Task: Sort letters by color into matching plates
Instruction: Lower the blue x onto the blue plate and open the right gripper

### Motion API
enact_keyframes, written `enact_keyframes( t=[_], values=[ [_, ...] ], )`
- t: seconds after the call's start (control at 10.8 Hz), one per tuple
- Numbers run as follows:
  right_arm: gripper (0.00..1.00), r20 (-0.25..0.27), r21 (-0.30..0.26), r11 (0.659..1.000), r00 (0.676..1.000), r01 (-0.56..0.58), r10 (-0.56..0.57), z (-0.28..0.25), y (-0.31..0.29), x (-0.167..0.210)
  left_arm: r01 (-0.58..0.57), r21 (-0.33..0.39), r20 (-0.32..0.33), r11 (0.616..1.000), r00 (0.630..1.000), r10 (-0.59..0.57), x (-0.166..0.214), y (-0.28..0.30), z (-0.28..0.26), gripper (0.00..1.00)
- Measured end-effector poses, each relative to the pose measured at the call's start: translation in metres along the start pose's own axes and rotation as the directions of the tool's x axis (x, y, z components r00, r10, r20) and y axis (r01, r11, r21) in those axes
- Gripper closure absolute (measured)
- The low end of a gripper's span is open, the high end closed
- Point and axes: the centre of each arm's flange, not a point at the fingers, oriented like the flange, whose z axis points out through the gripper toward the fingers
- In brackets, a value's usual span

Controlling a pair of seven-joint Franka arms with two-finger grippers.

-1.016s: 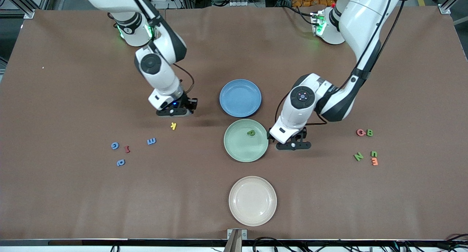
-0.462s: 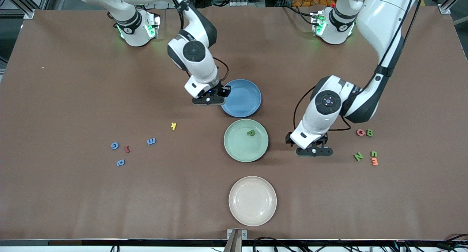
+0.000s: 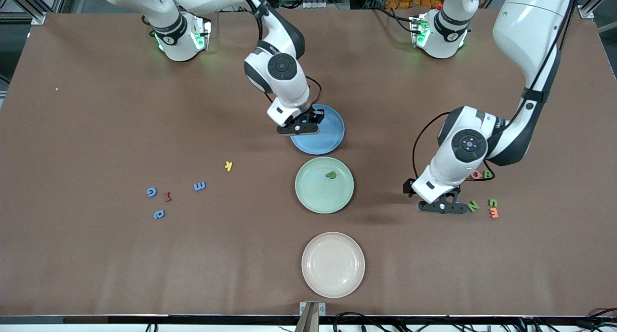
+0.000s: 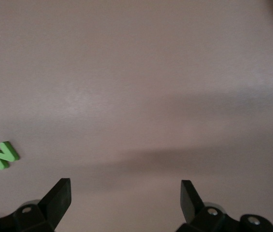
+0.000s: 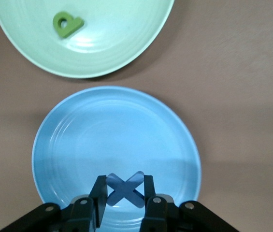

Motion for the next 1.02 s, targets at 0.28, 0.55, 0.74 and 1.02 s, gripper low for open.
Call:
enact_keyframes(
  t=[0.28,0.55,0.74,1.02],
  values=[
    [0.52,0.014,-0.005,0.999,0.999,-0.035,0.035,0.014,-0.015,-0.013,-0.026,0.005,0.025,1.0,0.999,0.026,-0.001,-0.041,0.011,0.0],
    [0.14,0.008,-0.004,0.999,0.999,-0.049,0.049,0.012,-0.014,-0.008,0.015,0.01,0.046,1.0,0.999,-0.015,-0.003,-0.083,0.022,0.0],
    [0.0,0.018,-0.026,0.998,0.998,-0.059,0.059,0.011,-0.009,-0.003,0.059,0.012,0.055,0.998,0.997,-0.059,-0.004,-0.108,0.028,0.0],
    [0.0,0.0,-0.088,0.989,0.993,-0.116,0.117,-0.003,0.026,0.036,0.117,0.004,0.056,0.993,0.991,-0.118,-0.005,-0.144,0.043,0.0]
  ],
)
